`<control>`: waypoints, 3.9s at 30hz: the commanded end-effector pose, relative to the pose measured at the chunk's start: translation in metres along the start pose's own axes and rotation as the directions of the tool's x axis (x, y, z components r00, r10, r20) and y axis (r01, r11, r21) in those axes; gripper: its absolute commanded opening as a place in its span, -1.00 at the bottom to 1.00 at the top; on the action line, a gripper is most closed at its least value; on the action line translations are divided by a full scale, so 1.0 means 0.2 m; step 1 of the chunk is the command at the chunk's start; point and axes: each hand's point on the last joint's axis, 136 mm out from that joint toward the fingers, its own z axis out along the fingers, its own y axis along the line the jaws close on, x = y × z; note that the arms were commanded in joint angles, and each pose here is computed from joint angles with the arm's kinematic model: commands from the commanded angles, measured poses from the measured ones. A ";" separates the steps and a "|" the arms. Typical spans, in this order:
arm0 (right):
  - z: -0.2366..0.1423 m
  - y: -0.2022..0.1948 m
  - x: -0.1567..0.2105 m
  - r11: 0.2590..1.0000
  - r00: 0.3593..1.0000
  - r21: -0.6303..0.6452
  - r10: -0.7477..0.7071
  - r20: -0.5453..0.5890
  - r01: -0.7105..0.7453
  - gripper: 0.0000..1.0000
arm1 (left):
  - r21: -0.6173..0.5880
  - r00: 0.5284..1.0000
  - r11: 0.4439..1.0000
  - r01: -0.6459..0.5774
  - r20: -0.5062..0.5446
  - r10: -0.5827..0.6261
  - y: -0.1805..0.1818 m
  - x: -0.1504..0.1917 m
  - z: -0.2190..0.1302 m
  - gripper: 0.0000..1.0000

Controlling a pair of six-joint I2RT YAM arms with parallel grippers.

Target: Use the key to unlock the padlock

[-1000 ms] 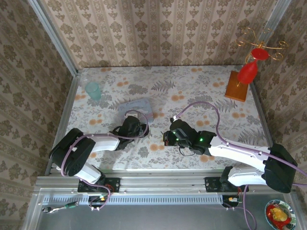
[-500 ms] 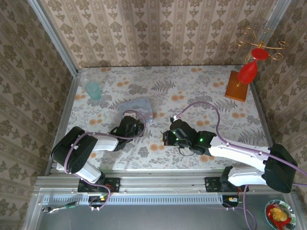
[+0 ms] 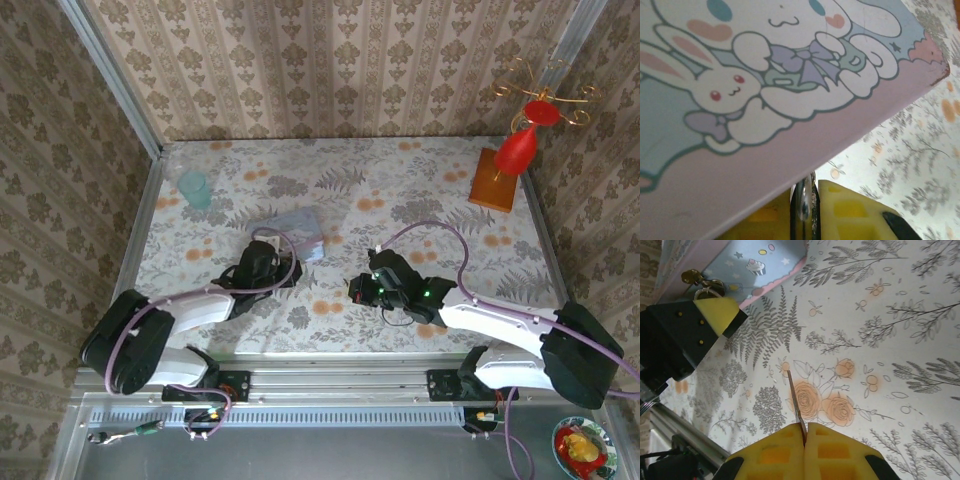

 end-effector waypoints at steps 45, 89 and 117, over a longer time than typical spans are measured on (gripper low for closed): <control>0.16 0.17 0.12 0.972 0.998 -0.235 -0.040 -0.049 0.027 -1.00 | 0.288 0.953 0.910 0.299 -0.130 -0.272 -0.21 0.07 -0.12 -0.97; 0.15 0.25 0.11 0.909 0.992 -0.404 0.066 -0.109 -0.105 -1.00 | 0.418 0.936 0.837 0.353 -0.161 -0.314 -0.39 0.02 -0.18 -1.00; 0.11 0.25 0.06 0.872 0.987 -0.463 0.133 -0.094 -0.162 -1.00 | 0.448 0.934 0.820 0.356 -0.167 -0.315 -0.45 0.03 -0.18 -1.00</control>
